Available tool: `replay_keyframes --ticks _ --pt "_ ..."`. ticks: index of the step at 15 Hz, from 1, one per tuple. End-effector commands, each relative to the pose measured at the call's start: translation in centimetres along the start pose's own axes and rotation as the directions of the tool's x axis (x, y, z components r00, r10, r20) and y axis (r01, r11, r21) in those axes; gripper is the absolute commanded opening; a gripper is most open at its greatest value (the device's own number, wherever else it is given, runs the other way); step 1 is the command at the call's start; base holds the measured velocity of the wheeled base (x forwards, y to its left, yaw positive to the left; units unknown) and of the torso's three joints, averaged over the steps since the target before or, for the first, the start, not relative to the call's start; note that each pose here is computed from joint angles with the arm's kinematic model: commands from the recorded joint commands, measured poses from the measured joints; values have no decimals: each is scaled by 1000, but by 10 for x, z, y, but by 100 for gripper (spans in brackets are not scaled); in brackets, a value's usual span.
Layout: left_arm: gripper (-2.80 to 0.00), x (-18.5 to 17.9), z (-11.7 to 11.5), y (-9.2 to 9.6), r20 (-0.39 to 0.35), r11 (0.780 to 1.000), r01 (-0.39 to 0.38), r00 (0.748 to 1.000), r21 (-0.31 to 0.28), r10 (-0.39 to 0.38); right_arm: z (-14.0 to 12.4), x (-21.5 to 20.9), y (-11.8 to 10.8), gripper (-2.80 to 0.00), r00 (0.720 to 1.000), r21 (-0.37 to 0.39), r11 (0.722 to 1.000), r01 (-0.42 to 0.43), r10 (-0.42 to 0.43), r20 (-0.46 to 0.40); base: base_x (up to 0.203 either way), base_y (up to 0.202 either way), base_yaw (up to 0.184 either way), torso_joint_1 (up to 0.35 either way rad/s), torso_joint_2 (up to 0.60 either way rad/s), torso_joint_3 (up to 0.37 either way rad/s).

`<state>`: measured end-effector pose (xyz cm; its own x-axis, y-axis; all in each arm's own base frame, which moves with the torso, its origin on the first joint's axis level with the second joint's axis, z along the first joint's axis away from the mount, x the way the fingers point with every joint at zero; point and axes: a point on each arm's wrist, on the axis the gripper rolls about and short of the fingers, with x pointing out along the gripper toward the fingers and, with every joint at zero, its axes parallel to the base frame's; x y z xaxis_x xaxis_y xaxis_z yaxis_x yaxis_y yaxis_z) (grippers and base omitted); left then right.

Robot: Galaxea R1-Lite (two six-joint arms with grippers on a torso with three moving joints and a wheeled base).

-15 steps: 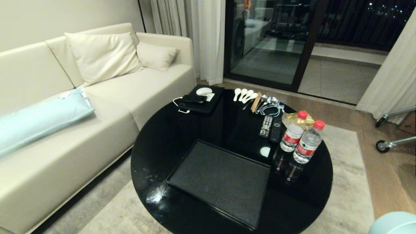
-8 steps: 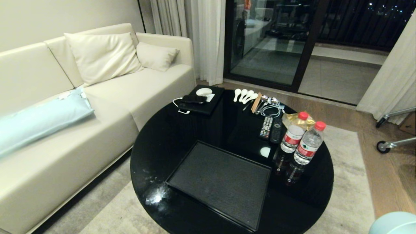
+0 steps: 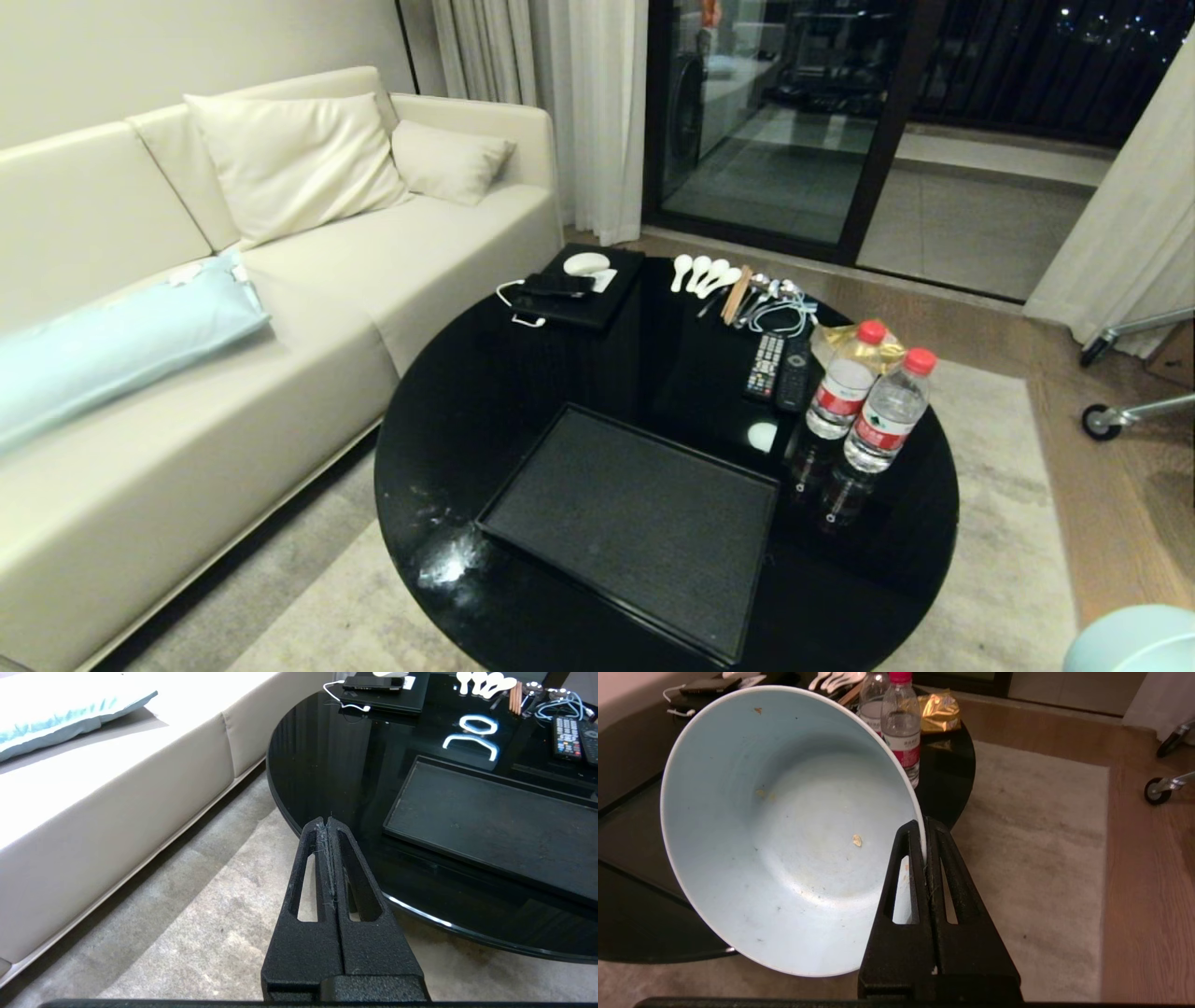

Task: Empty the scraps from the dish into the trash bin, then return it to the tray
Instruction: Put the bowl back to the table

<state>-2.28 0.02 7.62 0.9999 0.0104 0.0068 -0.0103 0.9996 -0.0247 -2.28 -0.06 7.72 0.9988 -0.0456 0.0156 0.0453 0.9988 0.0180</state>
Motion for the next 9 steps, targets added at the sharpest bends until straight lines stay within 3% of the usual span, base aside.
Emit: replay_keyframes --ticks 1,4,6,8,9 --pt "-280 0 0 0 1 1000 0 1000 -1 0 5 1 0 -280 1000 -6 1000 -7 7 2 0 0 0 0 0 0" --pt "-280 0 0 0 1 1000 0 1000 0 0 14 13 1 -280 993 -56 998 -40 33 -115 0 0 0 0 0 0" --pt "-280 0 0 0 1 1000 0 1000 -1 0 27 23 3 -280 977 -60 986 -154 143 -157 0 0 0 0 0 0" --pt "-280 0 0 0 1 1000 0 1000 -1 0 47 40 8 -280 943 -70 950 -305 291 -160 0 0 0 0 0 0" --pt "-280 0 0 0 1 1000 0 1000 0 0 59 50 13 -280 908 -81 911 -404 389 -158 0 0 0 0 0 0"
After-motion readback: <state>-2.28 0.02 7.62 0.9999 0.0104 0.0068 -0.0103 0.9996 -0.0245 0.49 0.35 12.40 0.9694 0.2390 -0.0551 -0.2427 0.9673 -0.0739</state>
